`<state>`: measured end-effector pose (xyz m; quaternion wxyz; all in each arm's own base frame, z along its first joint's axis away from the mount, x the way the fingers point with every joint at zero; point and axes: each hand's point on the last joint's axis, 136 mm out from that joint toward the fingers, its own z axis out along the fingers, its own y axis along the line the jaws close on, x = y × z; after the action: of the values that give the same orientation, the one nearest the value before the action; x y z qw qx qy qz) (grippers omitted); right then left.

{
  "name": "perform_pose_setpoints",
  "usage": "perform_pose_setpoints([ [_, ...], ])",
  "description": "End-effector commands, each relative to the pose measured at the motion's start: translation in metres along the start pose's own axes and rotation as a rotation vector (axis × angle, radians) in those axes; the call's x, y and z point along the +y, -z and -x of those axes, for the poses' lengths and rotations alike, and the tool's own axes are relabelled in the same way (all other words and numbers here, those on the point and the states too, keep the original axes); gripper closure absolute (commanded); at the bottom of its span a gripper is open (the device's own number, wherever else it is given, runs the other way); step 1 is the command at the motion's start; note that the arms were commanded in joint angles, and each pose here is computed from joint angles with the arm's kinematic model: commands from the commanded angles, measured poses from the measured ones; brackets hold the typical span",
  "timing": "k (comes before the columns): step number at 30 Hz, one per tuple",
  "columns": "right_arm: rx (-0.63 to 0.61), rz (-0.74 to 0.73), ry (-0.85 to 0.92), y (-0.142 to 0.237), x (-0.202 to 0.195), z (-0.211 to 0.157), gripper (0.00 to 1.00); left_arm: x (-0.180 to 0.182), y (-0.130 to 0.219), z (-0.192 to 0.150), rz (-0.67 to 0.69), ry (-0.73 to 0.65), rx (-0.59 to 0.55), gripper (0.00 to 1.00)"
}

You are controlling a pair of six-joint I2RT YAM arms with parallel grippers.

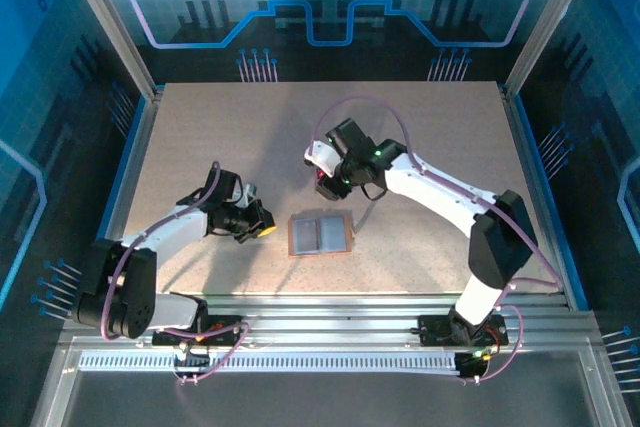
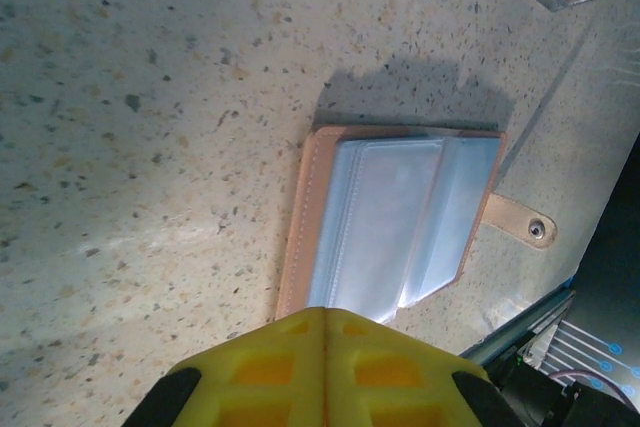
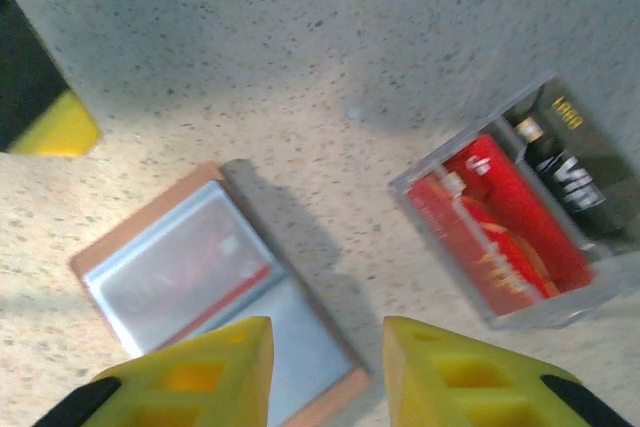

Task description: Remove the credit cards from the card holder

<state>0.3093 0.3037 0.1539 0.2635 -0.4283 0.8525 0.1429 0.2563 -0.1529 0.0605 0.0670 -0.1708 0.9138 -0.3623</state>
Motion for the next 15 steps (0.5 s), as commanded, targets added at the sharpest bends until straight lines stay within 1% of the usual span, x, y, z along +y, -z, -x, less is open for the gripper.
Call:
perform_pose_setpoints([
  [1, -0.092, 0.080, -0.278, 0.003, 0.019, 0.011, 0.71, -0.013, -0.005, -0.001, -0.039, -0.018, 0.020, 0.94],
  [2, -0.093, 0.115, -0.341, 0.001, 0.025, 0.007, 0.74, -0.013, -0.007, -0.002, -0.040, -0.019, 0.023, 0.94],
  [6, -0.073, 0.234, -0.536, -0.012, 0.050, -0.004, 0.79, -0.012, -0.016, -0.008, -0.050, -0.020, 0.048, 0.95],
  [8, -0.028, 0.276, -0.625, -0.023, 0.060, -0.014, 0.81, -0.012, -0.022, -0.013, -0.051, -0.025, 0.066, 0.95],
  [12, 0.076, 0.330, -0.716, -0.044, 0.076, -0.032, 0.82, -0.013, -0.033, -0.021, -0.050, -0.036, 0.101, 0.95],
  [15, 0.089, 0.364, -0.745, -0.055, 0.085, -0.037, 0.82, -0.012, -0.039, -0.026, -0.039, -0.037, 0.120, 0.95],
])
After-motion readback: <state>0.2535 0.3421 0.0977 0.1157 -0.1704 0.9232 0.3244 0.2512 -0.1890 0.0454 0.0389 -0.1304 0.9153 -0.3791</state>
